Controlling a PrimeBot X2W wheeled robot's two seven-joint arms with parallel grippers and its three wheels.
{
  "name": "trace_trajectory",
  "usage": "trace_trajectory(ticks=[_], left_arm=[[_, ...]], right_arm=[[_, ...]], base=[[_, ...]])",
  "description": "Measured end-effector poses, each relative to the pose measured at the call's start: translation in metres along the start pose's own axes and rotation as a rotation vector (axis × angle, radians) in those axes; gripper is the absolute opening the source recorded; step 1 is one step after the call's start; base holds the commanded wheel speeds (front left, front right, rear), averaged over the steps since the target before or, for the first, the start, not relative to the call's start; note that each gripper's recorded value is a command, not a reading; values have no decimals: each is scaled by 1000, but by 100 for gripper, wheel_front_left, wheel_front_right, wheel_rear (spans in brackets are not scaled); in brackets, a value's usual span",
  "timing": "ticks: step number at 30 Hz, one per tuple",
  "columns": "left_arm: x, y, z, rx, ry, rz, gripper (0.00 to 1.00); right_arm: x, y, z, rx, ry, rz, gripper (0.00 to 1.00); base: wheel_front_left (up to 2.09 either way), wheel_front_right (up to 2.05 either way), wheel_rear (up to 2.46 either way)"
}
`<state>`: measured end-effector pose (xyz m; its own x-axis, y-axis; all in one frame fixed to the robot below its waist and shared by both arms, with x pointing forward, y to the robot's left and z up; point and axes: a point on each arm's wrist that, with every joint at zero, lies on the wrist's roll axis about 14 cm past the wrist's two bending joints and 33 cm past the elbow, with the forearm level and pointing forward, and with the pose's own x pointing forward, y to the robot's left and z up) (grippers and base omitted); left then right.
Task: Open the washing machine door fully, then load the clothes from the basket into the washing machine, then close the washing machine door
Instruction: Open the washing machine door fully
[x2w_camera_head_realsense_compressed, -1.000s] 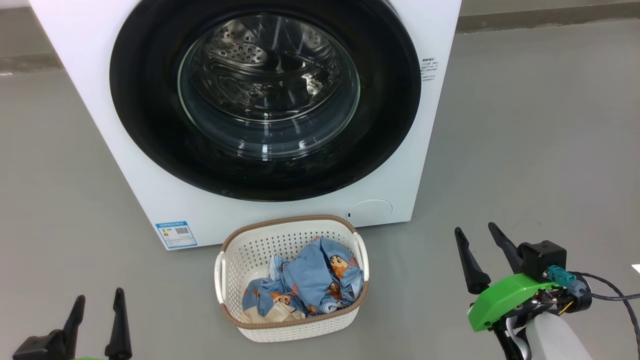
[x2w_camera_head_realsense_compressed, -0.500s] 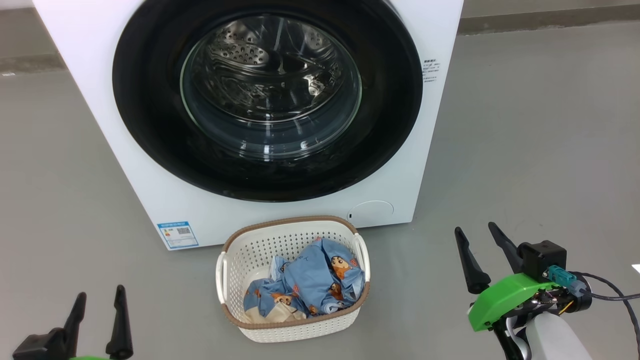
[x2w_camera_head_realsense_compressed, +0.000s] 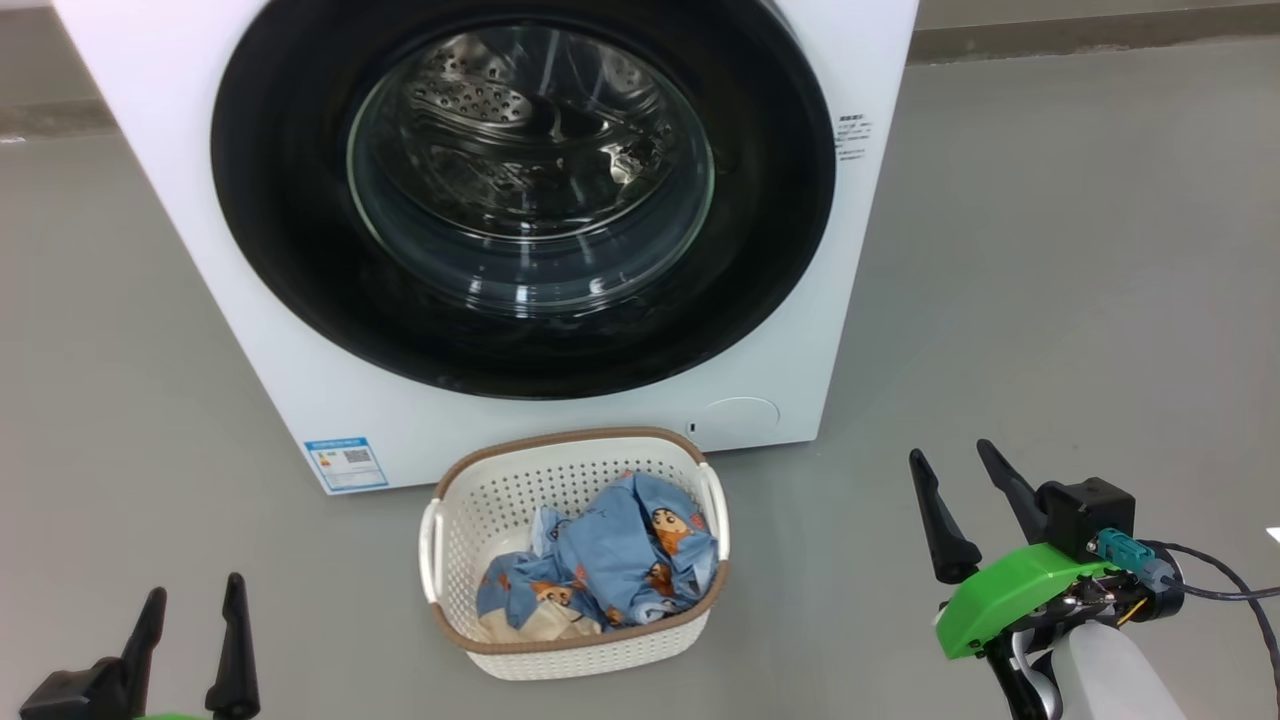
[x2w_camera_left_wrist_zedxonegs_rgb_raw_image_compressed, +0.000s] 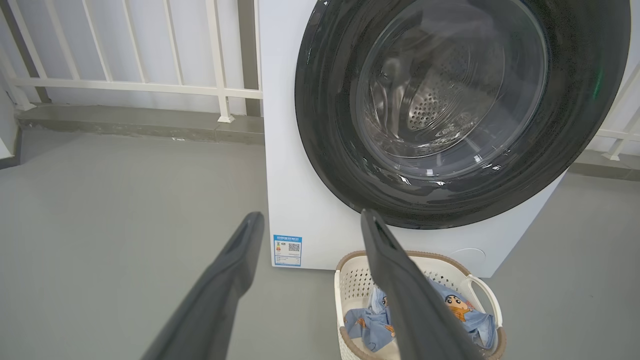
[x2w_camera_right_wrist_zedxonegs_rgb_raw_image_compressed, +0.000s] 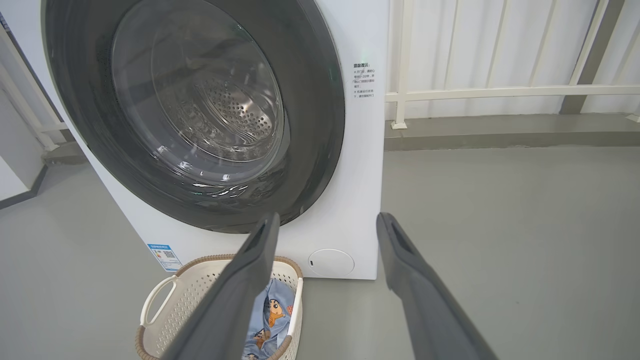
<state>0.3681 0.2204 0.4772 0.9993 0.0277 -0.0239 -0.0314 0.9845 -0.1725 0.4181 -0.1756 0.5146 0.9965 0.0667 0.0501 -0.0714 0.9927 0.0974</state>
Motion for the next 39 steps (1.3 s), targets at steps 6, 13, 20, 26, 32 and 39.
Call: trace_trajectory(ticks=[6, 13, 20, 26, 32, 39], left_arm=[[0, 3, -2, 2, 7, 7, 100], [1, 5, 0, -9, -2, 17, 100], [2, 6, 3, -7, -11, 19, 100], [3, 0, 5, -5, -19, -2, 100], [4, 1, 9, 6, -26, -5, 100], [4, -3, 14, -3, -47, -11, 100]], right_arm=[[1, 0, -1, 2, 2, -1, 100], [3, 0, -3, 3, 6, -2, 100], [5, -2, 0, 2, -6, -4, 100], [5, -2, 1, 19, -9, -6, 100], [5, -2, 3, 36, -19, -9, 100], [7, -11, 6, 156, -40, -55, 100]], base=[[109, 109, -217], [121, 121, -242], [81, 81, -162], [36, 36, -73], [2, 2, -4], [0, 0, 0]])
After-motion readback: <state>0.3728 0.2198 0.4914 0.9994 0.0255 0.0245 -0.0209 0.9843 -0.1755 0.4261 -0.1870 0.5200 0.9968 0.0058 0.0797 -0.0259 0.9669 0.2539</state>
